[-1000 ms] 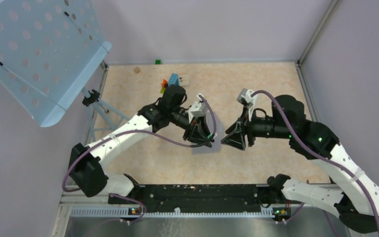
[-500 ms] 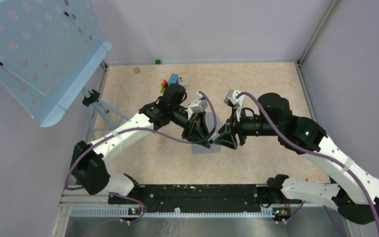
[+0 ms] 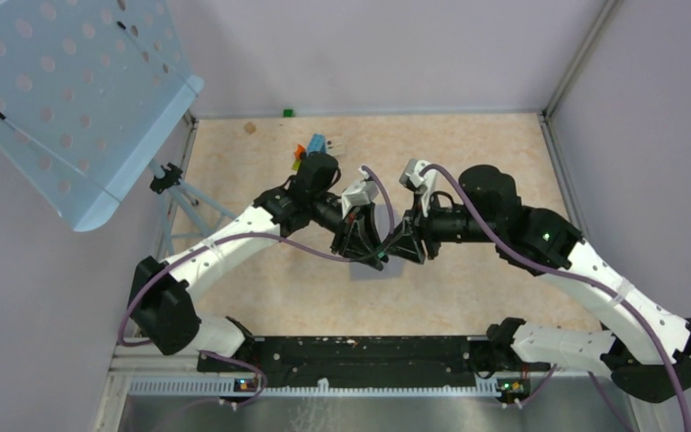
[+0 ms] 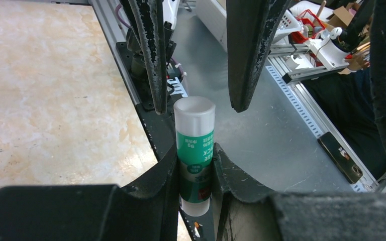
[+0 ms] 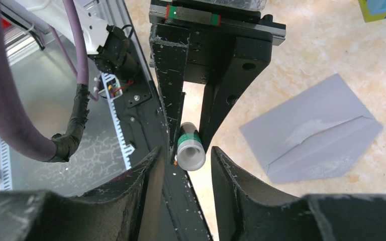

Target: Place the letter into the envelope and seal it

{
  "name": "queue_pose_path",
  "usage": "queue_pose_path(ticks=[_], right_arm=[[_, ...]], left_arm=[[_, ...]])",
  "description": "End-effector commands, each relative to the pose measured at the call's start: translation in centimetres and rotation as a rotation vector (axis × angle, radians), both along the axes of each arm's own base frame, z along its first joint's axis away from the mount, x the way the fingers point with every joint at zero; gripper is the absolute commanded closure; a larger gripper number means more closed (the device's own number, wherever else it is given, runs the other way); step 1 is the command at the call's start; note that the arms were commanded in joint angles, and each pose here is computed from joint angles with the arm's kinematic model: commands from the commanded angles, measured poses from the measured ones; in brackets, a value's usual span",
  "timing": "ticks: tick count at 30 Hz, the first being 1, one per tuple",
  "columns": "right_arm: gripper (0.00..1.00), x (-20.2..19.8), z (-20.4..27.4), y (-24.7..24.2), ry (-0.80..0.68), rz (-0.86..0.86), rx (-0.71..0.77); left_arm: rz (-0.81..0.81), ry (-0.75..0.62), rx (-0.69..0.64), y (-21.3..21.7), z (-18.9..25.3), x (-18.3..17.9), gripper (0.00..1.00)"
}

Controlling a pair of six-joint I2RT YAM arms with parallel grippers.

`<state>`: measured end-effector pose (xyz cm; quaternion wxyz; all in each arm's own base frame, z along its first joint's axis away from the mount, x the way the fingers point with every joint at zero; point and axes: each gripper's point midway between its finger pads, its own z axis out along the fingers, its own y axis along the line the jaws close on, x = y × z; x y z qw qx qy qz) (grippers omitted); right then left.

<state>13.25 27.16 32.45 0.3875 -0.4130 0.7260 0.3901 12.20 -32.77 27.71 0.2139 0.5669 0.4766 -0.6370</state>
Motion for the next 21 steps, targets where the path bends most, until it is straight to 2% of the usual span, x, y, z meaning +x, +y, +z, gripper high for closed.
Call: queue_pose_path(ticks=[1, 16, 21], right_arm=[[0.61, 0.1, 1.5, 0.6, -0.056, 0.021, 0.042], [0.61, -0.2, -0.2, 0.1, -0.017, 0.010, 0.002], [0.73, 0.2, -0.3, 0.0, -0.018, -0.014, -0.003]], left_arm=[[-0.030, -0.050, -0.067, 0.2, 2.2, -0.4, 1.00], [-0.028, -0.054, -0.074, 0.2, 2.4, -0.5, 1.00], [-0.019, -0.052, -0.069, 0.2, 2.3, -0.4, 1.00]])
